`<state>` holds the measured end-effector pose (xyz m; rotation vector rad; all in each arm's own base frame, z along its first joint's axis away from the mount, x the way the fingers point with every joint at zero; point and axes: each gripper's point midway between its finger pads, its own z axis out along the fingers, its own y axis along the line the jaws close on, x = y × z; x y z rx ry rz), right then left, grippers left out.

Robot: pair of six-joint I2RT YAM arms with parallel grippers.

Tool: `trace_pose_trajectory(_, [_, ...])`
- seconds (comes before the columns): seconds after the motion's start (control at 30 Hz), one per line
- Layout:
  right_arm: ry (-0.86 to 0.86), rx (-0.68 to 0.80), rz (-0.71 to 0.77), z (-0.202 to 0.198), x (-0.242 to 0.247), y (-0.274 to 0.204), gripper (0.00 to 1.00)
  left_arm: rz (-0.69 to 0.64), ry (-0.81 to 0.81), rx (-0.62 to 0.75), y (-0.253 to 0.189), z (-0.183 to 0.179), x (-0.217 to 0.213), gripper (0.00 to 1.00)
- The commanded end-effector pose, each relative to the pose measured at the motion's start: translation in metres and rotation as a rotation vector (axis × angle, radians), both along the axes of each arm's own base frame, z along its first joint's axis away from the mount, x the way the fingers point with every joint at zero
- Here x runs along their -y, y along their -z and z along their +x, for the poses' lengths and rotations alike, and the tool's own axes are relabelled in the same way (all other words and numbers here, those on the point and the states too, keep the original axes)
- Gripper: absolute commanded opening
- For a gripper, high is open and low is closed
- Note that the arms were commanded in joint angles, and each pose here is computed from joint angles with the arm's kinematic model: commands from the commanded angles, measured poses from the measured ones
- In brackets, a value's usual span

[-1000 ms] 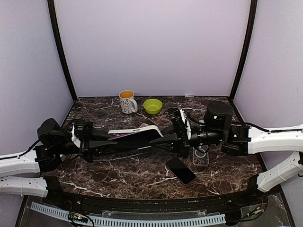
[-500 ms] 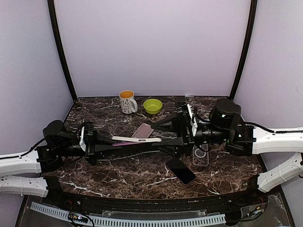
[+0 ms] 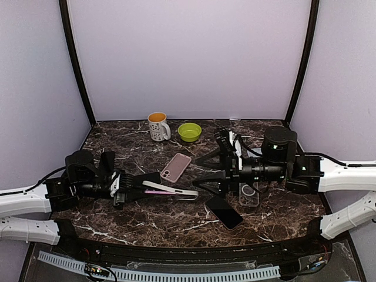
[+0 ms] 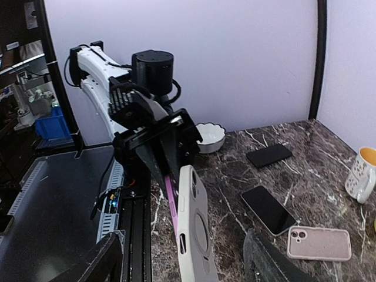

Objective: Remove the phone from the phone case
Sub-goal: Remove the phone case from the phone.

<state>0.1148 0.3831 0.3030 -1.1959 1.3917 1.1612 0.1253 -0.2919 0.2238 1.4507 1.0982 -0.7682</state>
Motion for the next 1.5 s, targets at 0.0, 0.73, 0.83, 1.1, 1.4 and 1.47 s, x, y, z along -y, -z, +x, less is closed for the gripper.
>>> trace_pose_trajectory(0.0, [0.138, -0.087, -0.084, 0.020, 0.001, 0.010, 0.71, 0.045, 0.017, 0.185, -0.010, 0.004, 0.002, 0.00])
trace_pose_trajectory(0.73, [0.201, 0.027, -0.347, 0.017, -0.086, 0.048, 0.66, 0.176, 0.098, 0.414, 0.032, 0.012, 0.010, 0.00])
trace_pose_trajectory(0.83, [0.188, 0.032, -0.370, 0.018, -0.098, 0.055, 0.63, 0.180, 0.101, 0.409, 0.035, 0.011, 0.009, 0.00])
trace_pose_trajectory(1.1, [0.172, 0.027, -0.423, 0.018, -0.109, 0.073, 0.50, 0.178, 0.102, 0.411, 0.034, 0.010, 0.008, 0.00])
trace_pose_trajectory(1.4, [0.161, 0.007, -0.460, 0.016, -0.113, 0.092, 0.45, 0.173, 0.104, 0.410, 0.033, 0.009, 0.008, 0.00])
trace_pose_trajectory(1.47, [0.159, 0.004, -0.468, 0.016, -0.114, 0.095, 0.45, 0.171, 0.105, 0.408, 0.033, 0.009, 0.008, 0.00])
